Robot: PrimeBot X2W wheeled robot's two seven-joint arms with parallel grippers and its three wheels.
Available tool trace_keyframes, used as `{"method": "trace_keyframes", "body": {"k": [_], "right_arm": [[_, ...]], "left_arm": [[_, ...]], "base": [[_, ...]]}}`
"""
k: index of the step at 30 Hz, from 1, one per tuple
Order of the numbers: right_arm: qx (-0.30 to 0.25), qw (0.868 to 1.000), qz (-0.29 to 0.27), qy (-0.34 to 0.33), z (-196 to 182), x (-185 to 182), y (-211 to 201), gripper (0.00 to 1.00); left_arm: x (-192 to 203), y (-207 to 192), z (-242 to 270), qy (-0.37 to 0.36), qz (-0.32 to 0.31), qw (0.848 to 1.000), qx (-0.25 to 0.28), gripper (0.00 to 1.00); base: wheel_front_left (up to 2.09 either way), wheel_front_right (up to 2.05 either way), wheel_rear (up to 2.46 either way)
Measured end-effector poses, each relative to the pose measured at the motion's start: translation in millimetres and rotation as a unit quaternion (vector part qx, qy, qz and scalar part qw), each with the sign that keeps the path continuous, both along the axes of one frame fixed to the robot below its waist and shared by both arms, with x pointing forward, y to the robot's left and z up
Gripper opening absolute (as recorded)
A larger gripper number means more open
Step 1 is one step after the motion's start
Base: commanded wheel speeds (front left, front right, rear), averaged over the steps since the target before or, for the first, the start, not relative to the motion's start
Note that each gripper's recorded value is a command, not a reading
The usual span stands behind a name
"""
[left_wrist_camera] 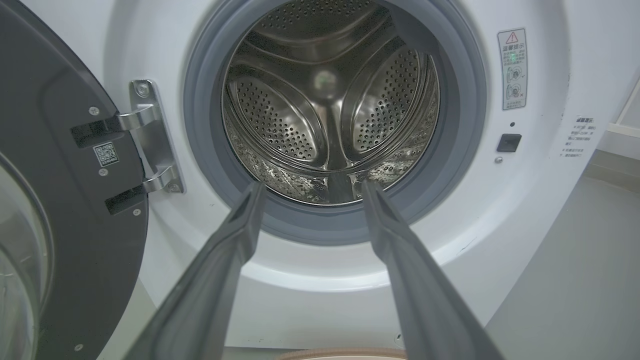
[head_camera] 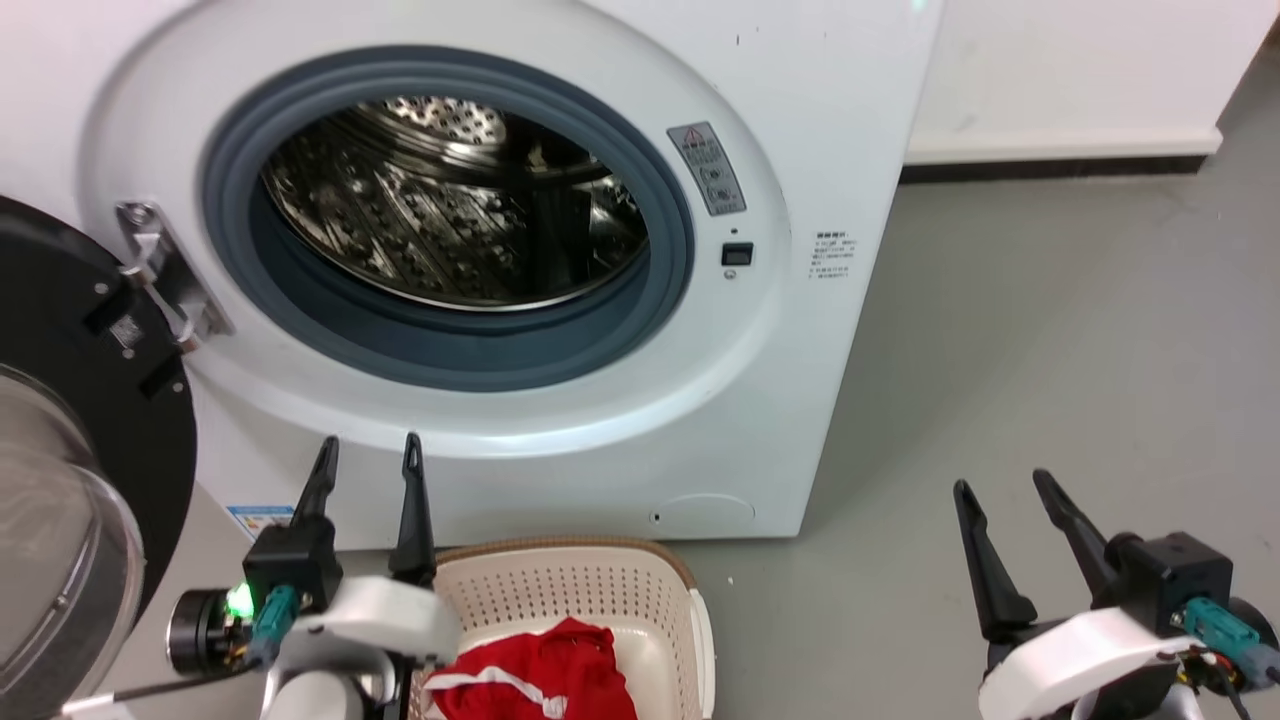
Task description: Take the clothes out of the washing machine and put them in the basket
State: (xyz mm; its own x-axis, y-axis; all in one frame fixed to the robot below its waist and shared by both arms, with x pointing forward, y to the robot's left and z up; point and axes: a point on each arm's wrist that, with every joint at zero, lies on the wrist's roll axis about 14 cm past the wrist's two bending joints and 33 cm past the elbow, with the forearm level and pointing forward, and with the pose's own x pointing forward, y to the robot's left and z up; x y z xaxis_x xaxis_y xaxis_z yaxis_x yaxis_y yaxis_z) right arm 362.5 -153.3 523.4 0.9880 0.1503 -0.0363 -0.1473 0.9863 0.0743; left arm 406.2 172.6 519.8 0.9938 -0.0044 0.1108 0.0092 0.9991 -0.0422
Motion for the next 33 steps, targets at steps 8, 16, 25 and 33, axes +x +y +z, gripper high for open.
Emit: {"method": "trace_keyframes", "body": {"k": [8,16,25,33], "right_arm": [[-0.021,1.0,0.004,-0.006,5.6,-15.9,2.2,1.0],[-0.035,0.999,-0.005,-0.001,0.7,-22.5,-3.9,1.0],[-0.035,0.999,-0.004,0.005,-3.3,-23.4,-3.8,1.0],[-0.029,1.0,-0.003,0.006,-3.8,-23.3,-2.7,1.0]], "left_arm": [[-31.5,13.6,10.8,-0.007,0.012,0.999,0.029,1.0],[-46.0,13.5,0.6,0.017,0.014,0.999,0.026,1.0],[-46.1,14.1,1.6,0.018,0.016,0.999,0.021,1.0],[-45.7,16.3,0.5,0.021,0.018,0.999,0.02,1.0]], "base": [[0.0,0.0,0.0],[0.0,0.0,0.0],[0.0,0.0,0.0],[0.0,0.0,0.0]]}}
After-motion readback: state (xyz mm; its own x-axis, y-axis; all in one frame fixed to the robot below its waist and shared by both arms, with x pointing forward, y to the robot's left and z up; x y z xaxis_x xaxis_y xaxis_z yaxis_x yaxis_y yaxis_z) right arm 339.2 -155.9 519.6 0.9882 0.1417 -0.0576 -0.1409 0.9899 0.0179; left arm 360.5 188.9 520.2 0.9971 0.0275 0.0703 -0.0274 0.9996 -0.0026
